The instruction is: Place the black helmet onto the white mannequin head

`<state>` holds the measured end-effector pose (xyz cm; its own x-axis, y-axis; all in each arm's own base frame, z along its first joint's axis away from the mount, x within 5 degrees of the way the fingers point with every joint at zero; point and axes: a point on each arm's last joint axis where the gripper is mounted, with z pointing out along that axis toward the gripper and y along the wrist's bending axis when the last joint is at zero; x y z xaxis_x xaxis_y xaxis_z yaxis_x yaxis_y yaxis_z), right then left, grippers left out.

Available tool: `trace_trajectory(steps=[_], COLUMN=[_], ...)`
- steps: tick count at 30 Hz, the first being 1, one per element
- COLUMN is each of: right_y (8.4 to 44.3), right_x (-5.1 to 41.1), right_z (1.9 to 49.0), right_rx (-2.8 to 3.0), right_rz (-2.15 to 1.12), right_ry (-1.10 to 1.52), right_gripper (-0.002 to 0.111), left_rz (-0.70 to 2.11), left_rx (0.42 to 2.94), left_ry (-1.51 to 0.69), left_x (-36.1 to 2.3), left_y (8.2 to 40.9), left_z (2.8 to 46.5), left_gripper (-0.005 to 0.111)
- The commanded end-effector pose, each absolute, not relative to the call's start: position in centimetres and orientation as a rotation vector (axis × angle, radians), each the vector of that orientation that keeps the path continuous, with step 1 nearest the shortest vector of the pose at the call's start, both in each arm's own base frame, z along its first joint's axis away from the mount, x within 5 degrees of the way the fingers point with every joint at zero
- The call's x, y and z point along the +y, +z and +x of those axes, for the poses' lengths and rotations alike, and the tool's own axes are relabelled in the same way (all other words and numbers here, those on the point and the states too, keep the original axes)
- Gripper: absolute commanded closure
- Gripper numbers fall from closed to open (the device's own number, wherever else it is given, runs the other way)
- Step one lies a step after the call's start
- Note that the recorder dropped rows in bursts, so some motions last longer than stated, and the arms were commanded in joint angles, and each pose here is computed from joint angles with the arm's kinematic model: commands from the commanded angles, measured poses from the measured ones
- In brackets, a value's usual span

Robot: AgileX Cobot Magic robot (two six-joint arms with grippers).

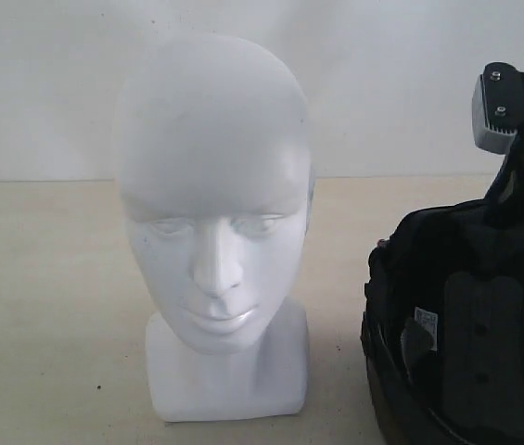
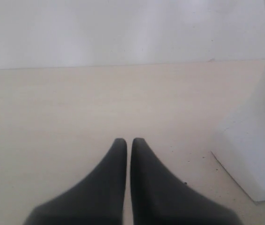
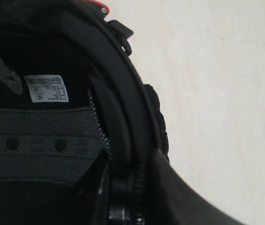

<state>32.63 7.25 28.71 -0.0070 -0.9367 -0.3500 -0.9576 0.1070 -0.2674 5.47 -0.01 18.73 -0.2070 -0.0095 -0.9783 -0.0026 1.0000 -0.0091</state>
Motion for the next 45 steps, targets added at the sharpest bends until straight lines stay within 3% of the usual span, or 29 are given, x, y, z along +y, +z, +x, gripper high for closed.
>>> trace_trajectory(steps=[1, 45], right_y=[28.6, 28.6], right_x=[7.1, 7.2], right_z=[32.8, 34.5], right_rx=[1.877, 2.027], right_rz=[-1.915, -1.569], right_ry=[0.038, 0.015], right_gripper=[0.108, 0.108], left_rz=[-0.006, -0.006], left_rx=[1.781, 1.781], left_ry=[-0.010, -0.010], left_x=[0.0, 0.0], left_y=[18.6, 18.6], left_z=[5.4, 5.4], left_gripper=[0.102, 0.102])
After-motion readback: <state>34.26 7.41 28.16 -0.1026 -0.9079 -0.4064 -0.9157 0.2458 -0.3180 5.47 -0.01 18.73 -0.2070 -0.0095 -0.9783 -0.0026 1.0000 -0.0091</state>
